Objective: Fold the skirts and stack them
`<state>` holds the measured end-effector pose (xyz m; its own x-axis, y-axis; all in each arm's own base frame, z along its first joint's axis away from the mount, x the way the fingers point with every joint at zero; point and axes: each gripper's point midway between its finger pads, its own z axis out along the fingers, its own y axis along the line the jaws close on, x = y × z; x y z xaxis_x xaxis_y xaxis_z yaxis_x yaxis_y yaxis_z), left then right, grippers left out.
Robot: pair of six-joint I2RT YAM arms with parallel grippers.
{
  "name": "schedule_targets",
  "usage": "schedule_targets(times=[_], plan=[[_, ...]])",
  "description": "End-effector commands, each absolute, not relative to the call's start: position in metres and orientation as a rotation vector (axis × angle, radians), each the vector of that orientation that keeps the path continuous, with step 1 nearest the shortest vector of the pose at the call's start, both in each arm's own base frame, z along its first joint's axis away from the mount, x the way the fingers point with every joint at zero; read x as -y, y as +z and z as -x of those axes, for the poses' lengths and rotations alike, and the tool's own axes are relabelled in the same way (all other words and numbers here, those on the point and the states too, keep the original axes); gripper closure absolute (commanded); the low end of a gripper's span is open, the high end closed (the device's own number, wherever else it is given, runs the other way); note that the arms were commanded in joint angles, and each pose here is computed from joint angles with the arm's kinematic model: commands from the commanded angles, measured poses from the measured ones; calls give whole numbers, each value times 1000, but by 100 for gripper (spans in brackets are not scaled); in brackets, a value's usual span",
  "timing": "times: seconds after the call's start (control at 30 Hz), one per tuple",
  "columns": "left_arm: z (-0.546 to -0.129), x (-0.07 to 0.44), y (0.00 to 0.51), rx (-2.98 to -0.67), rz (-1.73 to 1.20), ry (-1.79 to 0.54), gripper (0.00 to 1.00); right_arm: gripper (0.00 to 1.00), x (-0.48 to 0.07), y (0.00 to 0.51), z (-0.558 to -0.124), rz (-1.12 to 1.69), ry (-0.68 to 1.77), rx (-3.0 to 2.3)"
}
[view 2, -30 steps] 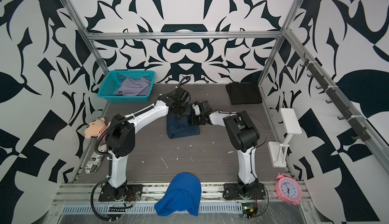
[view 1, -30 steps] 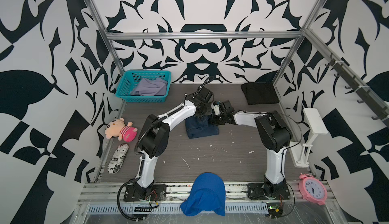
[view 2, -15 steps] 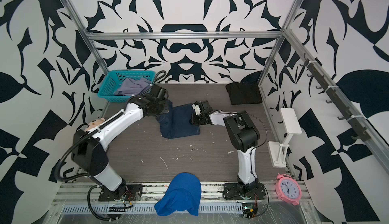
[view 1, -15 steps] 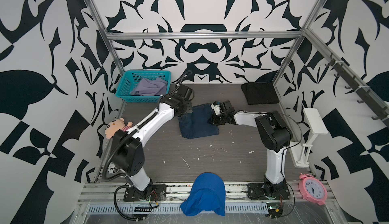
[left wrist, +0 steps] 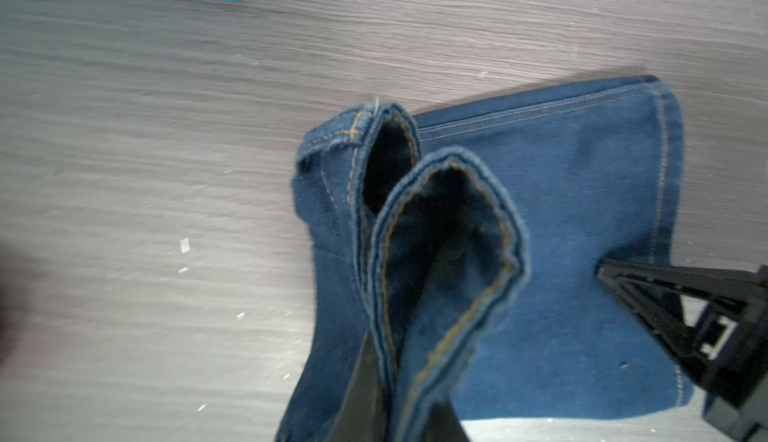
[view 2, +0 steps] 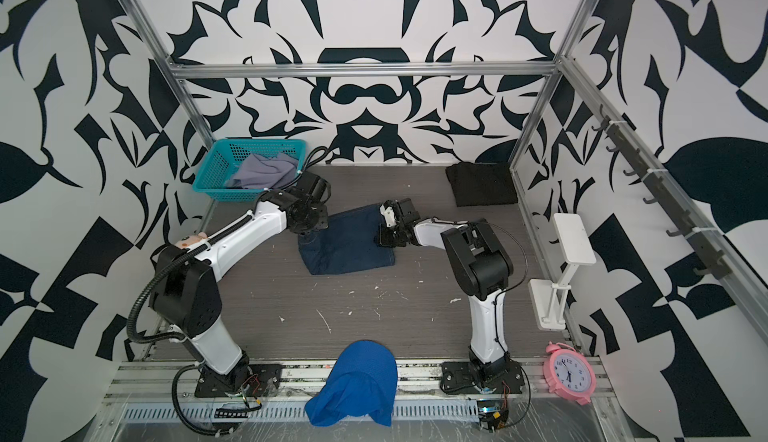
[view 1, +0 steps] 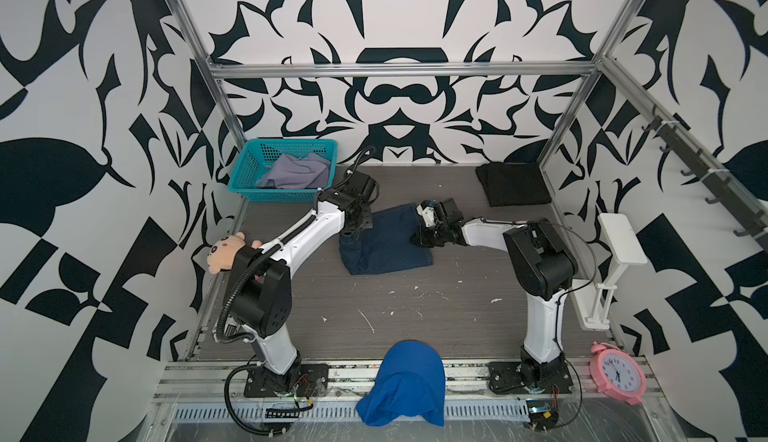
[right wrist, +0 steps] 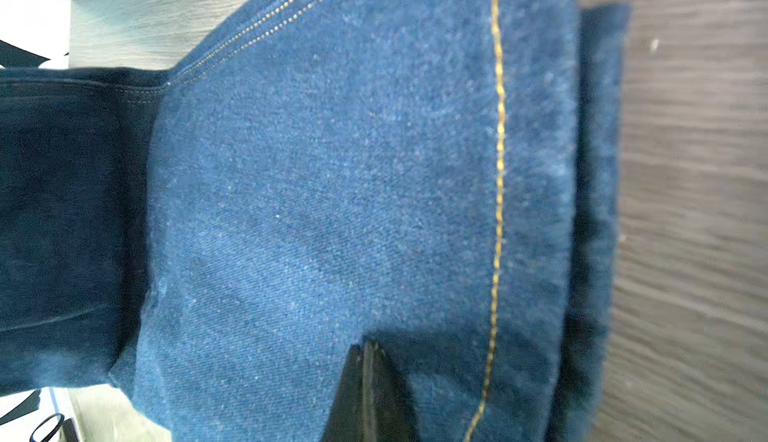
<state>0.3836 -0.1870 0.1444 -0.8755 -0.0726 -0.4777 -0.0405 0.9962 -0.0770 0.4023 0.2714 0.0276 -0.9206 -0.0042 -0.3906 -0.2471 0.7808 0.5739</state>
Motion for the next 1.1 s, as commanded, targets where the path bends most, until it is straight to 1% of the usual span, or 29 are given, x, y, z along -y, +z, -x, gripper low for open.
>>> schedule_targets(times=[0.0,0.53,0.77,0.9,1.0,1.03,1.07], plan=[[-385,207,153,-2653,46,-163,100,100,-262,29,-393,178,873,-2657],[-402,285,129,-2706,-1,-336,100,100,-265,31,-394,186,893,-2649],[-400,307,128,-2710,-31,-385,100,100,-265,30,-395,183,893,-2652],[-401,311,124,-2707,-38,-391,100,100,-265,30,-394,182,893,-2655],[-402,313,117,-2717,-46,-391,95,100,-265,30,-394,182,894,-2655],[-402,315,114,-2723,-51,-397,89,100,-265,30,-394,182,896,-2653],[-403,316,113,-2724,-55,-401,76,100,-265,30,-394,182,896,-2654]])
